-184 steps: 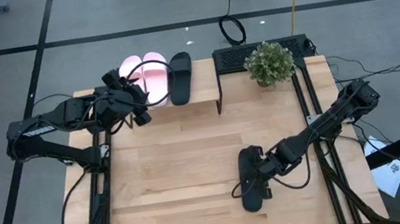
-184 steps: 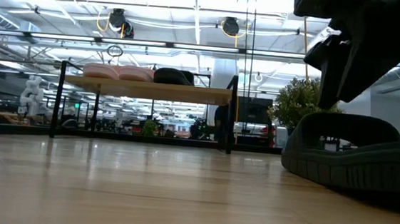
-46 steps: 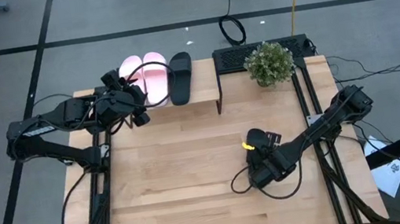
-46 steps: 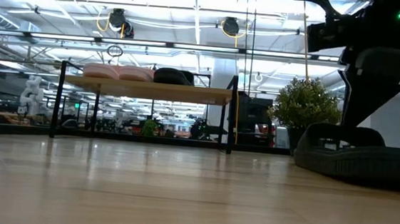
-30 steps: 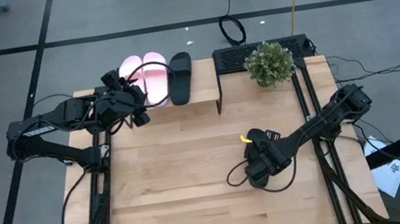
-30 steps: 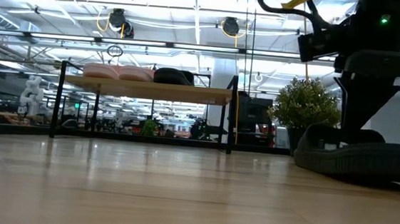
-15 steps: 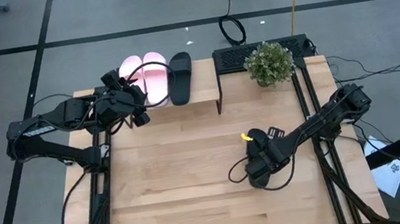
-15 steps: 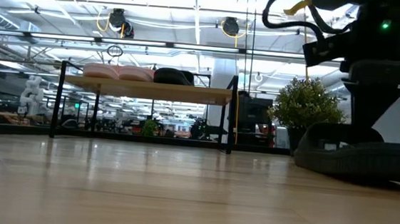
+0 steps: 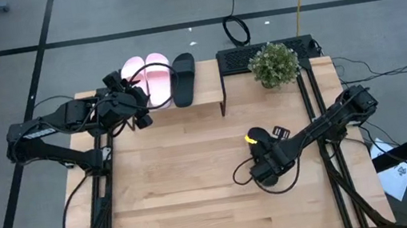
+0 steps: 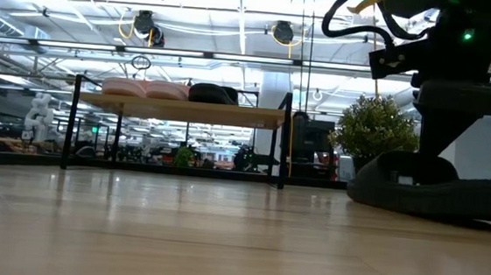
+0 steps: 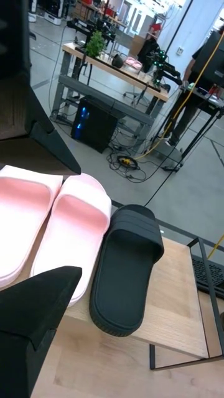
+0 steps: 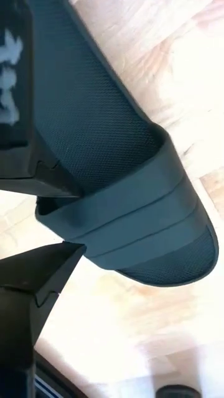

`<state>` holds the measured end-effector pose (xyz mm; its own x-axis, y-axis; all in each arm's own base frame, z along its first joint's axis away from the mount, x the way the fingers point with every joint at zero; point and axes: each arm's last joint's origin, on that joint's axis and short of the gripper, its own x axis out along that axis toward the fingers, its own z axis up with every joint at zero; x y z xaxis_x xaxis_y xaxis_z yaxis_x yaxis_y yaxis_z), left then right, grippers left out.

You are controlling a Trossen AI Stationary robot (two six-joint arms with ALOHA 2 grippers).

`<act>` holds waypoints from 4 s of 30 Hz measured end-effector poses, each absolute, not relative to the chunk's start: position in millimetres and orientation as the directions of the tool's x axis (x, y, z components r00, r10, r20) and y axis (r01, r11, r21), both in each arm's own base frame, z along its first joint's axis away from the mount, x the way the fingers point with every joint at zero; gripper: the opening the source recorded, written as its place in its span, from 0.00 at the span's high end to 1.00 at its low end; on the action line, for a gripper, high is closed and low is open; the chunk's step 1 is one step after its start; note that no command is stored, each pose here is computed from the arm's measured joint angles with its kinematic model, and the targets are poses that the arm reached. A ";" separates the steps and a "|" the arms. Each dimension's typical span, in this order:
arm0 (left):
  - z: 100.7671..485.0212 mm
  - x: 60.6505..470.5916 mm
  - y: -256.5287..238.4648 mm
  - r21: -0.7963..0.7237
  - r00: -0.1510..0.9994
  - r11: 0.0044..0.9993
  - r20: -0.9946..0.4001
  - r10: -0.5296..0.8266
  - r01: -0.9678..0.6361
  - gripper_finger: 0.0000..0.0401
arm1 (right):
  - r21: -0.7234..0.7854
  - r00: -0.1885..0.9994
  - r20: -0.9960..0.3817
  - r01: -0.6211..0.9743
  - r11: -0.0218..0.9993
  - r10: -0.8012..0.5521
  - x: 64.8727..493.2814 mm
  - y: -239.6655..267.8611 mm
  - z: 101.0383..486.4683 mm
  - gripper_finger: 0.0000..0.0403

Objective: Pick and place slides into the shelf
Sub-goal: Put the black slide on the shelf

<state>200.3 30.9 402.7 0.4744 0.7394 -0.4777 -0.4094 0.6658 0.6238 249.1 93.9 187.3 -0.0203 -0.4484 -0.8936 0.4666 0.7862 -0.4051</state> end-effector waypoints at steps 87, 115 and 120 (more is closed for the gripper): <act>419.1 151.8 35.5 0.839 0.156 0.256 -0.205 0.966 -0.480 0.36 | -0.543 0.330 -0.373 0.680 0.493 -0.867 353.1 -117.6 359.6 1.00; 419.0 151.8 35.5 0.838 0.156 0.257 -0.206 0.966 -0.482 0.36 | -0.595 0.071 -0.549 0.667 0.448 -0.833 386.2 -184.4 344.9 1.00; 419.0 151.8 35.5 0.838 0.157 0.257 -0.206 0.966 -0.482 0.36 | -0.608 0.075 -0.555 0.643 0.465 -0.829 390.4 -180.7 334.3 1.00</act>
